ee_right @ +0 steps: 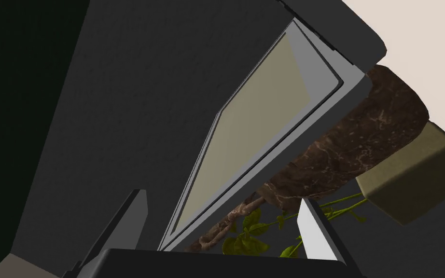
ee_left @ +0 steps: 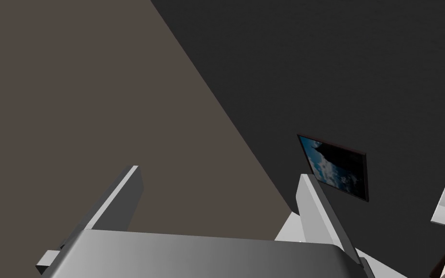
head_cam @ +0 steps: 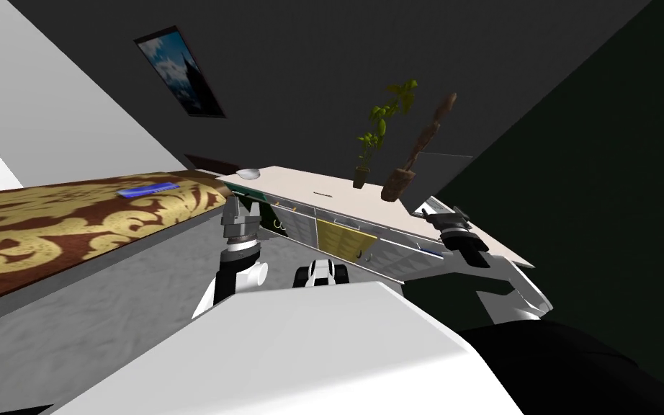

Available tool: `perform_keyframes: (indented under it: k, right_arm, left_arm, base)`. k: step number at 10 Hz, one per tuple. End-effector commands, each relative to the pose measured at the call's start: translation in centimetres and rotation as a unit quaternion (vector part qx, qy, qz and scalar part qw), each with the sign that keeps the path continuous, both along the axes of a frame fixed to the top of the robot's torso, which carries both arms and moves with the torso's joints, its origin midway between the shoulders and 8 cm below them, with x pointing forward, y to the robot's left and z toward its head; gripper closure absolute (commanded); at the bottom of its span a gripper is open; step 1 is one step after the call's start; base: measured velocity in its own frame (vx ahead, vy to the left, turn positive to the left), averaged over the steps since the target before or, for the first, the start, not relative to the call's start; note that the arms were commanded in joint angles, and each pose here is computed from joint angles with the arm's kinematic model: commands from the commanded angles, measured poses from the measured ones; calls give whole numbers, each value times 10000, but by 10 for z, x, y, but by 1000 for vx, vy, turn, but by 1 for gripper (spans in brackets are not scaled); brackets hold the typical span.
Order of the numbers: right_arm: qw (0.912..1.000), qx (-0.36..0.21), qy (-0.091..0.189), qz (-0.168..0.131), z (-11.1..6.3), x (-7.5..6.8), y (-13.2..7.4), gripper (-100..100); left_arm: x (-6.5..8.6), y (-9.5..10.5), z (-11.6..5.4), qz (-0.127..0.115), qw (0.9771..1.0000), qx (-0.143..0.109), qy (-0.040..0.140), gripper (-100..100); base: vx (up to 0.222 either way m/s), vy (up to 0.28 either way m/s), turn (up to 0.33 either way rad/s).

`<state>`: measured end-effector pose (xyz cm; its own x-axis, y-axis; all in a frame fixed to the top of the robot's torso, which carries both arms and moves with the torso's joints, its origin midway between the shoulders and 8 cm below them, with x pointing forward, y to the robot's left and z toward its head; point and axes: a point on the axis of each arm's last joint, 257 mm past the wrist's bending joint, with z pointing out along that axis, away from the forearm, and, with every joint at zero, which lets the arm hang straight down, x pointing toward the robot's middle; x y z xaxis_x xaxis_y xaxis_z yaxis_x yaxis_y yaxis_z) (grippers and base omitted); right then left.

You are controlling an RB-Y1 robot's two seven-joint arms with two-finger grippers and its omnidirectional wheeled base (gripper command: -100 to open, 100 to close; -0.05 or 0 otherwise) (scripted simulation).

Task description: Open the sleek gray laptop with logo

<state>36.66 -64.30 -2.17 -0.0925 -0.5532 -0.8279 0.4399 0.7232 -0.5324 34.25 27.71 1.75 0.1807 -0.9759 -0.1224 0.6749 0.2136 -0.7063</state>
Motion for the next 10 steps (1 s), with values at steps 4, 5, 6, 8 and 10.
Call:
perform_keyframes:
  k: [4, 5, 6, 8, 10]
  right_arm:
    - [9896, -1028, 554, -842, 38, -16, -60, -100]
    - [9870, -1156, 616, -936, 45, -18, -66, -100]
    - [9846, -1264, 665, -1011, 51, -19, -71, -100]
    - [9834, -1316, 683, -1042, 55, -20, -74, -100]
    - [9827, -1347, 691, -1065, 63, -20, -76, -100]
  left_arm:
    - [0, 0, 0, 0, 10000, 0, 0, 0]
    - [0, 0, 0, 0, 10000, 0, 0, 0]
    - [0, 0, 0, 0, 10000, 0, 0, 0]
    - [0, 0, 0, 0, 10000, 0, 0, 0]
    - [0, 0, 0, 0, 10000, 1, 0, 0]
  base:
    - [70, 125, 55]
    - [69, 97, 37]
    - [57, 76, 28]
    - [35, 46, 20]
    - [47, -25, 31]
